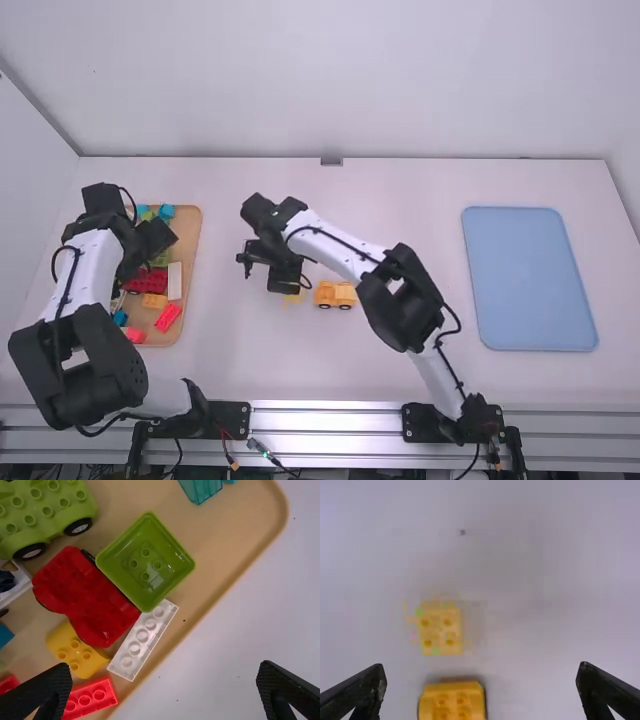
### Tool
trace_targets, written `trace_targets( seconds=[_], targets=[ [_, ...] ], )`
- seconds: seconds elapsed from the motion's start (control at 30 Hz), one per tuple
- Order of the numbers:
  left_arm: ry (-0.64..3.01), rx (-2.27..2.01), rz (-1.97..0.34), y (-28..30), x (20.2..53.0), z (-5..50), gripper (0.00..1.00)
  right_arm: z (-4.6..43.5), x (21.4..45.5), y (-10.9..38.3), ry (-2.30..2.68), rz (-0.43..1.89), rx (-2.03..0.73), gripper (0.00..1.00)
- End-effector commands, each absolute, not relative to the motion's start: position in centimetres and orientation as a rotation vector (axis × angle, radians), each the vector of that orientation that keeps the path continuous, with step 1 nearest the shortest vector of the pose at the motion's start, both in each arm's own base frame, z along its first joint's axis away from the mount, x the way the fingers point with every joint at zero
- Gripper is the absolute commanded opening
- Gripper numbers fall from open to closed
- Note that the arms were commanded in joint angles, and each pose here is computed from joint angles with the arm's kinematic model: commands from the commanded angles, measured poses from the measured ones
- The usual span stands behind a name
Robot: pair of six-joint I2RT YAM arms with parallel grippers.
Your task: Assemble lego blocks to make yellow taxi
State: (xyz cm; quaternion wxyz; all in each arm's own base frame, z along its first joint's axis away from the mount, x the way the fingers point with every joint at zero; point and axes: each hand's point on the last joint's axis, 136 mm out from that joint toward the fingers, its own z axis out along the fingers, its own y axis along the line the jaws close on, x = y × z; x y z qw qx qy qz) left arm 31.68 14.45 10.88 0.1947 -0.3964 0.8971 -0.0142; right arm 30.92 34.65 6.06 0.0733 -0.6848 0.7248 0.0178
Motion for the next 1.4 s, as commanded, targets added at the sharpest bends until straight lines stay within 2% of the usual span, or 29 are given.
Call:
trace_targets(
  seconds=[0.0, 0.23, 0.47, 0.57, 0.67, 0.87, 0.93, 0.97, 1.03, 1.17, 1.37],
  targets=[
    [2.541, -1.066, -0.036, 14.1, 31.2, 11.0, 0.99, 11.4, 32.7, 33.0, 2.154, 0.055, -1.906, 0.99],
    [2.580, -0.543, -0.309, 9.8, 34.2, 12.4, 0.99, 14.3, 35.4, 27.6, 2.224, 0.078, -1.608, 0.99],
    [2.590, -0.159, -0.274, 6.9, 35.6, 12.8, 0.99, 14.8, 35.5, 22.8, 2.172, 0.209, -1.395, 0.99],
    [2.518, 0.314, -0.376, 0.8, 36.4, 13.5, 0.99, 14.7, 36.2, 18.7, 2.204, 0.192, -1.196, 0.99],
    [2.464, 0.559, -0.394, -3.0, 36.3, 13.7, 0.99, 14.4, 36.3, 16.0, 2.238, 0.187, -1.063, 0.99],
    [2.448, 0.936, -0.157, -8.7, 35.8, 12.1, 0.99, 14.0, 34.8, 13.2, 2.158, 0.378, -1.045, 0.99],
    [2.354, 1.276, -0.152, -12.1, 34.0, 10.8, 0.99, 14.1, 34.0, 12.4, 2.104, 0.445, -1.068, 0.99],
    [2.354, 1.276, -0.152, -12.1, 34.0, 10.8, 0.99, 14.1, 34.0, 12.4, 2.104, 0.445, -1.068, 0.99],
    [2.239, 1.618, -0.163, -14.9, 31.4, 9.1, 0.99, 13.8, 33.2, 11.5, 2.045, 0.509, -1.104, 0.99],
    [2.150, 1.880, -0.118, -15.6, 30.0, 7.0, 0.99, 13.9, 31.9, 11.4, 1.949, 0.597, -1.159, 0.99],
    [2.165, 1.995, -0.078, -15.8, 30.0, 3.7, 0.99, 14.3, 30.1, 11.6, 1.764, 0.698, -1.232, 0.99]
  ],
)
